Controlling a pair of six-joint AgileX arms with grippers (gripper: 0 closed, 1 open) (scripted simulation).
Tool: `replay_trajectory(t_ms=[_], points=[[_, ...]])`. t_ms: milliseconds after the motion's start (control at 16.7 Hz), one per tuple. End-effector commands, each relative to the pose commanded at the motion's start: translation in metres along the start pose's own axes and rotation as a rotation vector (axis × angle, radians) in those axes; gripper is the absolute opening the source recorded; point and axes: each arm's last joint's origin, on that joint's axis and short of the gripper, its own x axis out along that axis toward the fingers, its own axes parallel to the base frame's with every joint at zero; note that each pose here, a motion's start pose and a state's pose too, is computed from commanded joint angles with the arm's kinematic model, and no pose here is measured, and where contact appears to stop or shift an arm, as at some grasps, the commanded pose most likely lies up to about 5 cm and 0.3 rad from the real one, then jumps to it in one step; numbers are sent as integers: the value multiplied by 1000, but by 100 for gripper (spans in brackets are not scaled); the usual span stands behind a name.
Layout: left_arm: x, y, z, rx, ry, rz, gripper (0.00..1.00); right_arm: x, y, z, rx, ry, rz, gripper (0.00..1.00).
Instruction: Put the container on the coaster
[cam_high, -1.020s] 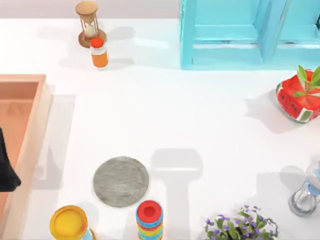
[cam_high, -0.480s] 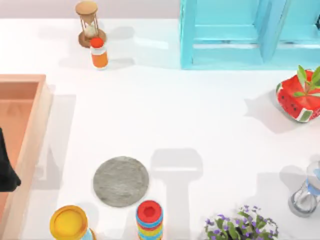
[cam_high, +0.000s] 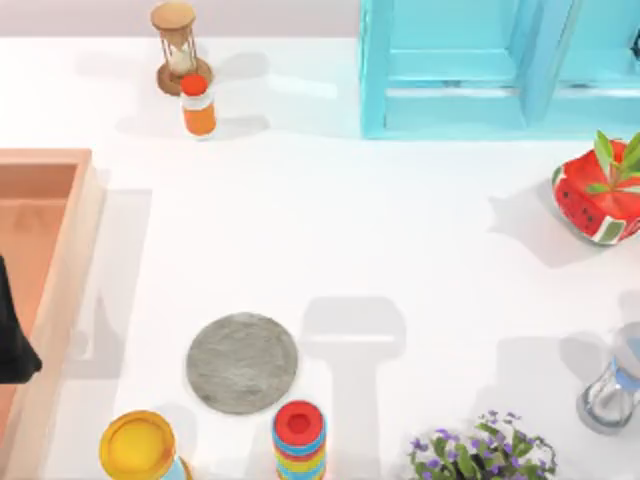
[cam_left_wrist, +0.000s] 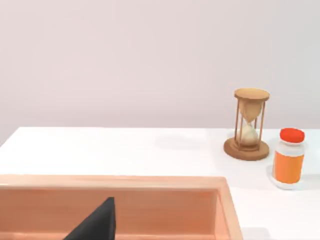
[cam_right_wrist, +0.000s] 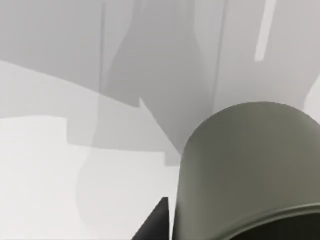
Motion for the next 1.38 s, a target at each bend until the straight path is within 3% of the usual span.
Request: replay_trajectory(t_ms=[300, 600, 780, 1020, 1380], points=[[0, 0, 0, 0, 0, 0, 100, -56, -45, 22, 209, 0, -119, 0], [0, 0, 0, 0, 0, 0, 100, -112, -91, 105, 484, -98, -175, 0], [0, 0, 0, 0, 0, 0, 100, -133, -103, 174, 683, -170, -146, 0], [0, 0, 0, 0, 0, 0, 100, -141, -96, 273, 968, -224, -53, 0], [0, 0, 0, 0, 0, 0, 100, -106, -52, 390, 1334, -139, 76, 0]])
